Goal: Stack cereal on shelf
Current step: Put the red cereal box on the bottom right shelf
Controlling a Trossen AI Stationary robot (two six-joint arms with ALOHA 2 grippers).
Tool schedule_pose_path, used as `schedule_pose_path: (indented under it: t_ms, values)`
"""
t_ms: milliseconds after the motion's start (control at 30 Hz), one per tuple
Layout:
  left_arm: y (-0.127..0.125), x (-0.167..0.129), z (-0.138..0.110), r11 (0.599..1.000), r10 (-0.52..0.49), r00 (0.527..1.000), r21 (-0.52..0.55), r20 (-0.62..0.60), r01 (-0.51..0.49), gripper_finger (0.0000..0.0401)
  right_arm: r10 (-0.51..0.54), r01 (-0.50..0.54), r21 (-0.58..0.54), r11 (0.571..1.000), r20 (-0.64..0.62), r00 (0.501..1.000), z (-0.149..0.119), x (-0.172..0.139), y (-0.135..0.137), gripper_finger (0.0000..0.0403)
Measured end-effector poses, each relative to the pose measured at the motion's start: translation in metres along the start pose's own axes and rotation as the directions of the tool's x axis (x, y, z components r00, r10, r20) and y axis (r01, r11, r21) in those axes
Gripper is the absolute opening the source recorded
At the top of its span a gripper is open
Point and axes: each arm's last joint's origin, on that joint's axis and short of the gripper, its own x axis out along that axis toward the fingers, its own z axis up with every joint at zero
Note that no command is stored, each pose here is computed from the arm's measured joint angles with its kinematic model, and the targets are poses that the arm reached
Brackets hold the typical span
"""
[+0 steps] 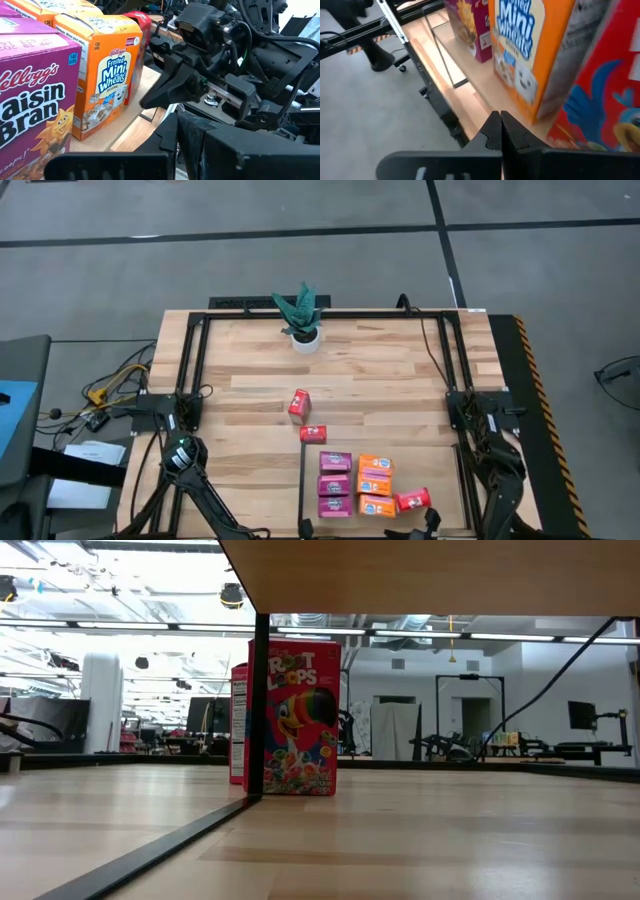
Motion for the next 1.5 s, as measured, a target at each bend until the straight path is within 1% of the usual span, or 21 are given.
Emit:
schedule_pose_path:
  t_ms: [133, 300, 400, 467, 533, 633, 667, 733, 800, 867, 967, 1033, 1100, 1167, 1367, 1500]
  values:
    - [0.000, 0.000, 0.000, 1.000, 0.000, 1.000, 0.007, 0.000, 0.000, 0.0000, -0.014, 0.014, -0.021, 1.000, 0.003, 1.000, 0.004, 0.006, 0.000, 0.0005]
    - [-0.001, -0.001, 0.000, 1.000, -0.021, 1.000, 0.011, -0.012, 0.021, 0.0000, -0.009, 0.009, -0.026, 1.000, -0.002, 1.000, 0.003, 0.004, 0.000, 0.0005]
    - [-0.001, -0.001, -0.001, 0.999, -0.041, 0.999, 0.011, -0.023, 0.041, 0.0000, 0.023, -0.024, -0.006, 1.000, -0.070, 0.997, 0.004, -0.011, 0.001, 0.0007]
    - [-0.002, -0.001, -0.001, 0.999, -0.049, 0.998, 0.010, -0.027, 0.049, 0.0000, 0.083, -0.082, 0.012, 0.997, -0.126, 0.989, 0.009, -0.033, -0.003, 0.0006]
    - [-0.002, -0.001, -0.001, 0.999, -0.049, 0.998, 0.010, -0.027, 0.050, 0.0000, 0.162, -0.160, 0.029, 0.987, -0.146, 0.976, 0.025, -0.062, -0.011, 0.0005]
    - [-0.002, -0.001, -0.001, 0.999, -0.049, 0.998, 0.012, -0.027, 0.049, 0.0000, 0.260, -0.256, 0.057, 0.965, -0.076, 0.963, 0.062, -0.105, -0.040, 0.0005]
    - [-0.001, 0.000, -0.001, 0.999, -0.048, 0.998, 0.016, -0.027, 0.049, 0.0000, 0.286, -0.283, 0.064, 0.957, -0.053, 0.957, 0.074, -0.115, -0.049, 0.0006]
    - [-0.001, 0.001, -0.001, 0.999, -0.046, 0.999, 0.017, -0.026, 0.047, 0.0000, 0.324, -0.323, 0.017, 0.946, -0.006, 0.946, 0.098, -0.125, -0.062, 0.0006]
    - [0.000, 0.002, 0.000, 0.999, -0.044, 0.999, 0.016, -0.024, 0.044, 0.0000, 0.325, -0.324, -0.030, 0.946, 0.024, 0.946, 0.120, -0.125, -0.072, 0.0005]
    - [0.000, 0.003, 0.000, 0.999, -0.044, 0.999, 0.012, -0.022, 0.044, 0.0000, 0.308, -0.304, -0.091, 0.948, 0.038, 0.951, 0.140, -0.118, -0.079, 0.0005]
    - [-0.001, 0.003, 0.001, 0.999, -0.046, 0.999, 0.002, -0.016, 0.046, 0.0000, 0.256, -0.245, -0.174, 0.954, 0.045, 0.966, 0.155, -0.101, -0.089, 0.0005]
    - [-0.001, 0.004, 0.002, 0.999, -0.045, 0.999, -0.001, -0.014, 0.045, 0.0000, 0.222, -0.212, -0.199, 0.957, 0.032, 0.974, 0.160, -0.091, -0.099, 0.0005]
    - [-0.001, 0.004, 0.002, 0.999, -0.045, 0.999, -0.003, -0.014, 0.045, 0.0000, 0.200, -0.195, -0.216, 0.957, 0.003, 0.980, 0.159, -0.086, -0.113, 0.0005]
    - [-0.001, 0.004, 0.002, 0.999, -0.045, 0.999, -0.011, -0.014, 0.045, 0.0000, 0.178, -0.179, -0.198, 0.964, -0.019, 0.984, 0.150, -0.083, -0.130, 0.0005]
    - [0.000, 0.005, 0.002, 0.999, -0.041, 0.999, -0.014, -0.013, 0.041, 0.0000, 0.171, -0.171, -0.038, 0.984, -0.010, 0.985, 0.098, -0.081, -0.179, 0.0005]
    - [0.002, 0.009, 0.003, 0.999, -0.034, 0.999, -0.024, -0.010, 0.034, 0.0000, 0.154, -0.154, 0.017, 0.988, 0.002, 0.988, 0.064, -0.068, -0.191, 0.0005]
